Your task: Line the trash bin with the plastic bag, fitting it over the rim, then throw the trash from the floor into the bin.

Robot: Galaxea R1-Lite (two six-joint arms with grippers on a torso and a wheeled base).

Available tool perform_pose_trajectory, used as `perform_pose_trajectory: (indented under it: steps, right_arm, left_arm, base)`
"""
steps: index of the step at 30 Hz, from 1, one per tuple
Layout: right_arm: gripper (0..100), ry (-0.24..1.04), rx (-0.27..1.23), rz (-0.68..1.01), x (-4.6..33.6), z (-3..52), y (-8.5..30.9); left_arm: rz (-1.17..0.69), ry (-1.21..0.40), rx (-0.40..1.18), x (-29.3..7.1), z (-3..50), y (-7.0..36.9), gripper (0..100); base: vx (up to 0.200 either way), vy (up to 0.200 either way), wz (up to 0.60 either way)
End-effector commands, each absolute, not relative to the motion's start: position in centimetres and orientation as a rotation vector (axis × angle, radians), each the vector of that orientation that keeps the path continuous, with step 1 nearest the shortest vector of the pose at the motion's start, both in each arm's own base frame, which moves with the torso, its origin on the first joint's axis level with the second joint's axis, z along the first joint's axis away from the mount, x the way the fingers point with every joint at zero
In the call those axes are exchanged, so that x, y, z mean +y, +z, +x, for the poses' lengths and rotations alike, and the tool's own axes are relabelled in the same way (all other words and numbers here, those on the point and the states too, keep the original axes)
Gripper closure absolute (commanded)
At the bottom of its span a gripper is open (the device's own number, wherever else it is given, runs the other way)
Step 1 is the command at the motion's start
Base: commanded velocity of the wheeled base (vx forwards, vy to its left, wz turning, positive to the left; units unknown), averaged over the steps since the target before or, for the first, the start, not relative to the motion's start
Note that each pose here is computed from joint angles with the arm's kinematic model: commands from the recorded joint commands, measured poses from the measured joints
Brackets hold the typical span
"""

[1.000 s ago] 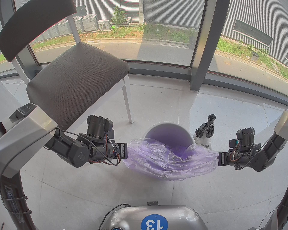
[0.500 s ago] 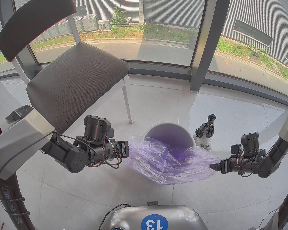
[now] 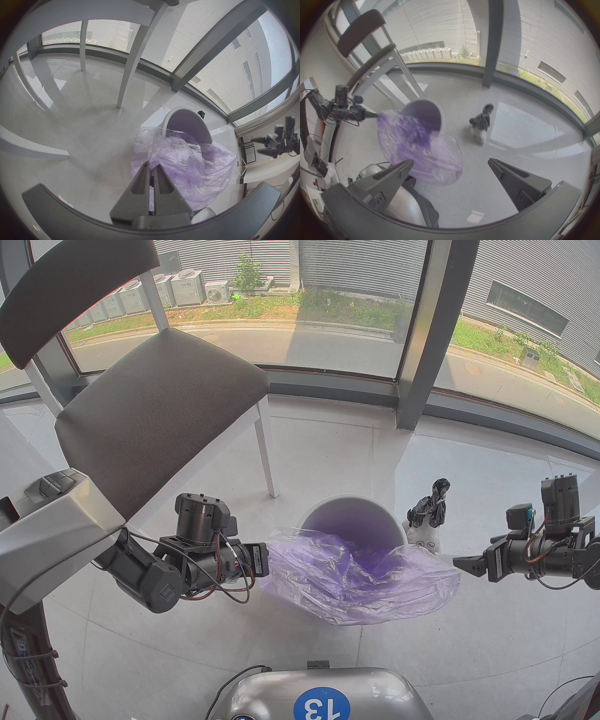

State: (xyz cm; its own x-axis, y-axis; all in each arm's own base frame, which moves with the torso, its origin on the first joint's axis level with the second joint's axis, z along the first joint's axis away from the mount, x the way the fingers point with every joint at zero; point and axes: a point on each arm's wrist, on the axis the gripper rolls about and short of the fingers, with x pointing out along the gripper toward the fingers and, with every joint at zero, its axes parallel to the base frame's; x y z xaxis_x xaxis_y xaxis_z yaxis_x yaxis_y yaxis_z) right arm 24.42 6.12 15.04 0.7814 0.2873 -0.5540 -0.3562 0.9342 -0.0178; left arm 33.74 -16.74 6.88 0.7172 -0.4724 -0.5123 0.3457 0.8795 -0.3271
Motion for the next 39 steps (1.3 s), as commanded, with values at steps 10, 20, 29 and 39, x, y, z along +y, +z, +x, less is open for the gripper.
perform_pose_trajectory:
  steps: [10,20,29,39]
  right_arm:
    - [0,0.529,0.485,-0.316,20.4,26.7,11.7]
    - [0,0.557,0.566,-0.425,22.0,28.7,7.5]
    - [0,0.576,0.579,-0.507,22.4,29.3,5.6]
    - [0,0.532,0.526,-0.5,23.9,31.4,4.0]
  left_arm:
    - [-0.219,-0.461,0.619,-16.7,33.1,6.8,0]
    - [-0.246,-0.525,0.555,-14.9,31.9,8.8,0]
    - [-0.111,-0.525,0.553,-14.1,31.6,7.9,0]
    - [-0.111,-0.52,0.541,-14.0,31.8,8.0,0]
  base:
    - [0.0,0.0,0.0]
    - [0.0,0.0,0.0]
    - [0.0,0.0,0.0]
    - [0.0,0.0,0.0]
